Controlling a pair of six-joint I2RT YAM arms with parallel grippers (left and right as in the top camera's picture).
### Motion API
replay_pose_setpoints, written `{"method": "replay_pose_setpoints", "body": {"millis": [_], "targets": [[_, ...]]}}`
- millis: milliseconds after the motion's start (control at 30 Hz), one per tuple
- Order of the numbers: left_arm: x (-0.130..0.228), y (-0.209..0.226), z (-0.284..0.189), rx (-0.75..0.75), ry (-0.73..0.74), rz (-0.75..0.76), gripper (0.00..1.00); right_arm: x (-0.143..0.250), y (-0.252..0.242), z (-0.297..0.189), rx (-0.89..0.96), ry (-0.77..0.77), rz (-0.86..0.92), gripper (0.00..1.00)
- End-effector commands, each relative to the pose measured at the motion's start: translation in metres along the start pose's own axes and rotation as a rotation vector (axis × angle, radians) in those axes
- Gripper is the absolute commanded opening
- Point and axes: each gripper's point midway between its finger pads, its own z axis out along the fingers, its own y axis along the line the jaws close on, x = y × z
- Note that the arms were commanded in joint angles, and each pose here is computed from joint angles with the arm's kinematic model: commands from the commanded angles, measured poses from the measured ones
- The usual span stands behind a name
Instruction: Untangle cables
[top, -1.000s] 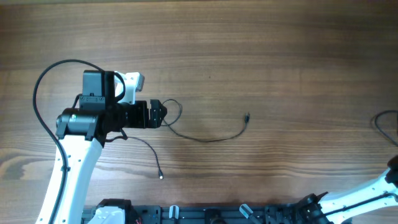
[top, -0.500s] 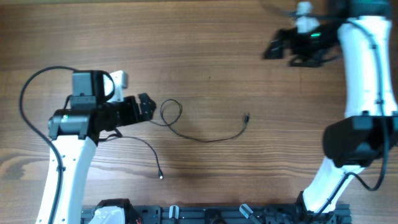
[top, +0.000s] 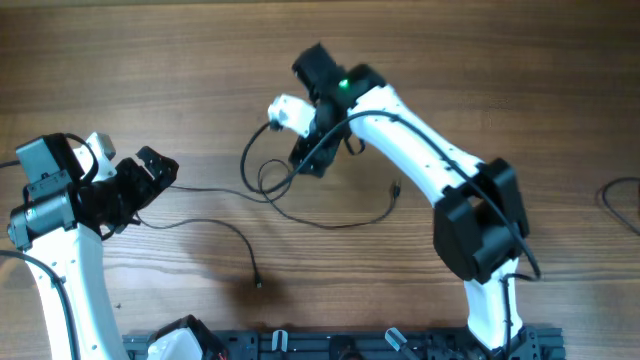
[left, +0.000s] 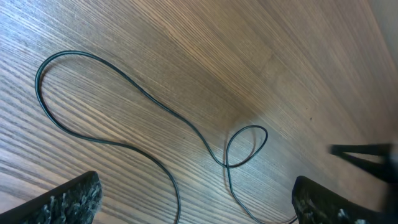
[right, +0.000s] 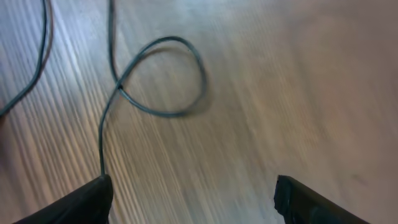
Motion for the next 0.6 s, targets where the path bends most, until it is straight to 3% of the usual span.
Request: {"method": "replay_pose_setpoints", "body": {"millis": [0,33,100,200,333,567], "targets": [[0.0,-0.001,-0.001,0.013,0.0,0.018,1.0,-0.017,0.031,0.014,-0.174,-0.114,-0.065,1.0],[-0.001,-0.001,-0.001,0.013,0.0,0.019,1.0,-0.027,0.032,0.013,-0.187,-0.163,-0.064,1.0],[0.0,-0.001,-0.001,0.013,0.001,0.018,1.0,-0.036,0.031,0.013,-0.176,-0.196,-0.081,0.88],[0.0,-0.001,-0.001,0.013,0.001,0.019,1.0,-0.032,0.031,0.023,-0.173,-0.2,-0.096,0.99],[0.0,-0.001,-0.001,0.013,0.001,0.019,1.0,-0.014,0.031,0.051,-0.165,-0.206,-0.145,0.95],[0.002,-0.001,-0.001,0.011,0.008,0.038,0.99,-0.022,0.028,0.057,-0.143,-0.263,-0.176,0.84]]}}
